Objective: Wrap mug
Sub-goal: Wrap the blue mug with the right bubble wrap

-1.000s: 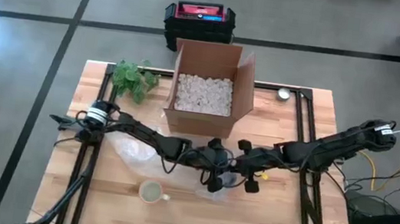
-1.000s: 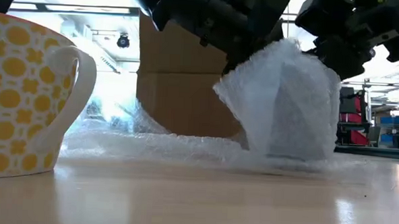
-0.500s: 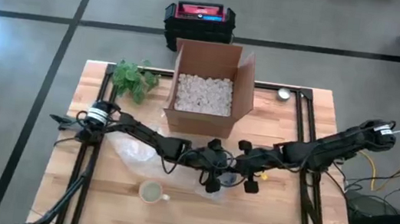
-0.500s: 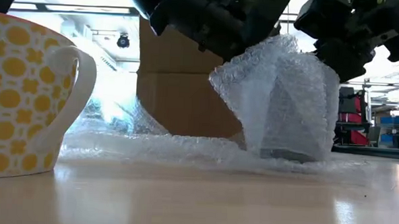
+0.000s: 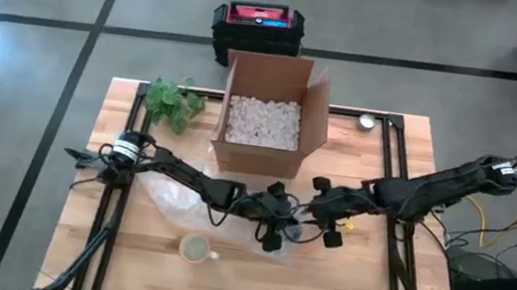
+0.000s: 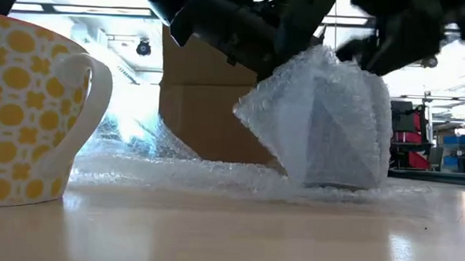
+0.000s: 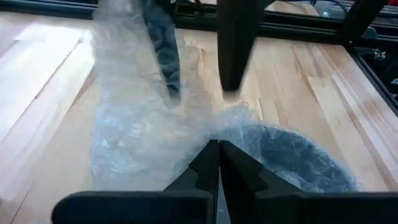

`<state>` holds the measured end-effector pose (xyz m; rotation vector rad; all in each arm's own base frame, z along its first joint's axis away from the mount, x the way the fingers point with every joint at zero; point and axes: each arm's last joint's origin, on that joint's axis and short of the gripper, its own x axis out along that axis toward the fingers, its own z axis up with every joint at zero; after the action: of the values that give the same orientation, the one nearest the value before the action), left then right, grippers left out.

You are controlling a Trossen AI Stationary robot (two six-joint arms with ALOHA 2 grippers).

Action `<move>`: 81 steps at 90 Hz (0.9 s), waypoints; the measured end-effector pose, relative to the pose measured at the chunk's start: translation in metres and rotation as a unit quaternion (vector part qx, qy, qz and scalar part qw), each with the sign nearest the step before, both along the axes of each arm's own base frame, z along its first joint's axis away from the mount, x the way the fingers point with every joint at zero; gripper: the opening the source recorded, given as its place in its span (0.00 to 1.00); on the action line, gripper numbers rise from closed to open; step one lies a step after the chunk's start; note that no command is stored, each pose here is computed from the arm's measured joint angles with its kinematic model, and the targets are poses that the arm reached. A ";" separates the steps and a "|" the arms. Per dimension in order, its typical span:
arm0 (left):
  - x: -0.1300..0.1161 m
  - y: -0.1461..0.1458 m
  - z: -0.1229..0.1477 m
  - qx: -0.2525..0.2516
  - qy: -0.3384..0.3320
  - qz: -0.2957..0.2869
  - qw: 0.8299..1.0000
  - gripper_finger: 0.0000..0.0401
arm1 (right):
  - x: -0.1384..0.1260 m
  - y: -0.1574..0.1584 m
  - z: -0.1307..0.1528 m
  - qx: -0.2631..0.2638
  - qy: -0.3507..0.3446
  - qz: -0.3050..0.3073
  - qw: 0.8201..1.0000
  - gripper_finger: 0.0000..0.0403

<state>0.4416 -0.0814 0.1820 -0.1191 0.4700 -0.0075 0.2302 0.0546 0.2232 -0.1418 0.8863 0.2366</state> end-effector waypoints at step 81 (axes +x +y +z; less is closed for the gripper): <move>0.000 0.000 0.000 0.000 -0.001 0.000 1.000 0.00 | 0.015 0.013 -0.032 -0.006 -0.078 0.084 0.993 0.01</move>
<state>0.4416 -0.0814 0.1819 -0.1199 0.4679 -0.0076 0.2452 0.0680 0.1914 -0.2440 0.7206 0.3724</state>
